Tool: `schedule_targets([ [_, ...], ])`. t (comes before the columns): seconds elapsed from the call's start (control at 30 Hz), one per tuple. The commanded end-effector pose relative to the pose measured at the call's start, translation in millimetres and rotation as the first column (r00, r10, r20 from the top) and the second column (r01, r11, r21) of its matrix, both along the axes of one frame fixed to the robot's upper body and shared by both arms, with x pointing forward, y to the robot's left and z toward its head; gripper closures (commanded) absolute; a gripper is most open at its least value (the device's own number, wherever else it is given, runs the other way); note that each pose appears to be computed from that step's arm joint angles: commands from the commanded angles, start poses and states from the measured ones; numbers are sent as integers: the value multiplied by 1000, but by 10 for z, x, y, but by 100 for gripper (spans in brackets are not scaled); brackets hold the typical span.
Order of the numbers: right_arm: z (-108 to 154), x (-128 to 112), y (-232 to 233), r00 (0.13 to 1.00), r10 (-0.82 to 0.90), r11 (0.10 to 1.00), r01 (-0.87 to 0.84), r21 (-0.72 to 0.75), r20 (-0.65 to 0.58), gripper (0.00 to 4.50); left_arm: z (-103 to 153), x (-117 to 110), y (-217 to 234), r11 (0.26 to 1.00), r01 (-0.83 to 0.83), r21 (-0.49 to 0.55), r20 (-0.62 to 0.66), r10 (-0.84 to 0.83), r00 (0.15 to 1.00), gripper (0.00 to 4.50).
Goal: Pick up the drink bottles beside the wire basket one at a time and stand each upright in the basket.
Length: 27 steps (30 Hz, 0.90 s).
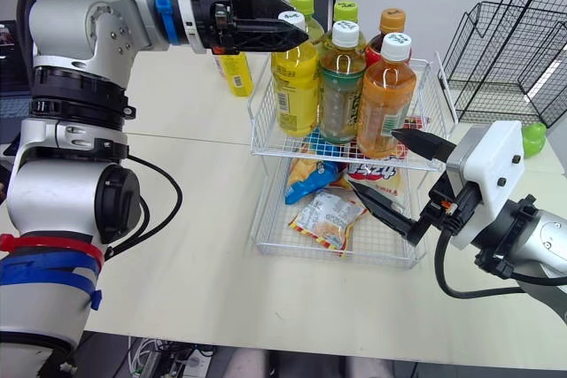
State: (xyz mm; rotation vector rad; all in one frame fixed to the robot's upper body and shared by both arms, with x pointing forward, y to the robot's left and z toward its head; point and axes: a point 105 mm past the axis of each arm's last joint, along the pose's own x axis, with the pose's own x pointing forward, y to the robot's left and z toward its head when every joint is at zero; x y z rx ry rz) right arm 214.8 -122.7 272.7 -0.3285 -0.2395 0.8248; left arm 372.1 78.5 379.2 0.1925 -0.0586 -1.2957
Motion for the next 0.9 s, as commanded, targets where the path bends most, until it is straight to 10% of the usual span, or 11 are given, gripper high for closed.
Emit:
schedule_targets([
  [0.03,105,-35,-21,998,-14,1000,15,-12,68,0,376,-195,87,999,21,-46,122,-16,992,3],
  [0.37,293,94,-280,972,-162,986,166,-9,172,0,386,-9,968,938,-337,-84,270,347,898,3],
  [0.7,705,313,-1412,863,-423,903,427,49,277,0,-505,262,1869,688,-709,-155,284,718,636,3],
  [0.9,129,738,-2019,752,-635,771,632,80,180,0,-1241,296,1922,573,-808,-138,262,807,529,3],
])
